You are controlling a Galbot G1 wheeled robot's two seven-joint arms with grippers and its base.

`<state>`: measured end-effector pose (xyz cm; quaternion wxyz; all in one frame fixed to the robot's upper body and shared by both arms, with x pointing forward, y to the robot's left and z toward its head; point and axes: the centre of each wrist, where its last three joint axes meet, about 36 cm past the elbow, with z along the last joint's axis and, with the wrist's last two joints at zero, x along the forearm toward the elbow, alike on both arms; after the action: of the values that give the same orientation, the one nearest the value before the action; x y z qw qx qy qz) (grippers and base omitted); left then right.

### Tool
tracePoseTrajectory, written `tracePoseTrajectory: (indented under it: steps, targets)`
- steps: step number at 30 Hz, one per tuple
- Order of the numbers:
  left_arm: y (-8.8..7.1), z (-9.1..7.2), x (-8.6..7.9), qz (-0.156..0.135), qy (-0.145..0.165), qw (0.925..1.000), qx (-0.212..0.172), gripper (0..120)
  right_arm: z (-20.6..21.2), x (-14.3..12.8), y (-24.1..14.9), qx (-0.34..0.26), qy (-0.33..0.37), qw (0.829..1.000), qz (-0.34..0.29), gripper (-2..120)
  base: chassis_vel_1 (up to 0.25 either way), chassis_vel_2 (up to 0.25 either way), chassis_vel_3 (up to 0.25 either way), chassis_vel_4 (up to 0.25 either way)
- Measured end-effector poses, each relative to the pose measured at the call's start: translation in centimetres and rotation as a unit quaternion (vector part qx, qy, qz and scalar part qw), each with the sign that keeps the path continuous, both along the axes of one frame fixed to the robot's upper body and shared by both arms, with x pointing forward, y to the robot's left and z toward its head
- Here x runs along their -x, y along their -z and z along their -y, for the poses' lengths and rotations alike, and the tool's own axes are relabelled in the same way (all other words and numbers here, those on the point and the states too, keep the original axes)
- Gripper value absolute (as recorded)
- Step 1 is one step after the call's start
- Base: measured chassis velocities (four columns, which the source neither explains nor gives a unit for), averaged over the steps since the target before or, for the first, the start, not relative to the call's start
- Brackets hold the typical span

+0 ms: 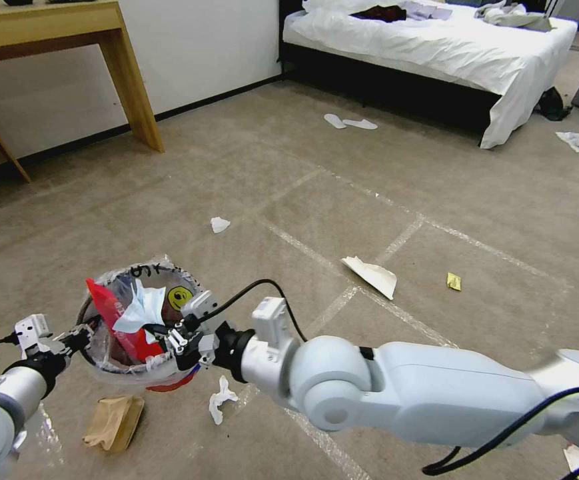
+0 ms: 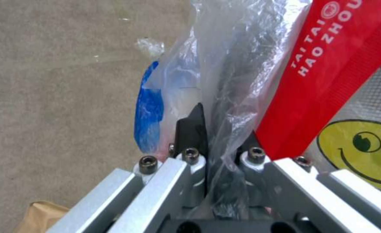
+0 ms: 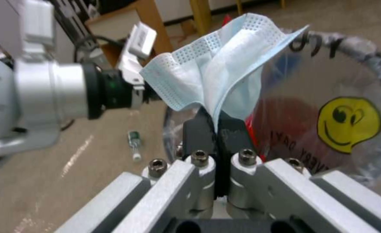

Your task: Pick up the trash bin and place the garbage on the floor into it.

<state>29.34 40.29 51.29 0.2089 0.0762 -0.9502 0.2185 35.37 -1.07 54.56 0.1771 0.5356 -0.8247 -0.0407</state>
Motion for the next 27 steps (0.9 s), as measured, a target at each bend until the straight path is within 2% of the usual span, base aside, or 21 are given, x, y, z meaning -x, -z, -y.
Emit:
tracePoseTrajectory:
  steps: [9, 27]
  targets:
    - [-0.3, 0.0, 0.2, 0.005, 0.0, 1.0, 0.0, 3, -2.2, -0.7, 0.9, 0.03, -0.001, 1.0, 0.003, 0, 0.0, 0.0, 0.0, 0.0]
    - [0.0, 0.4, 0.3, 0.006, 0.0, 1.0, 0.005, 3, -0.3, -3.1, 2.3, 0.088, 0.062, 0.994, 0.009, 0, 0.0, 0.0, 0.0, 0.0]
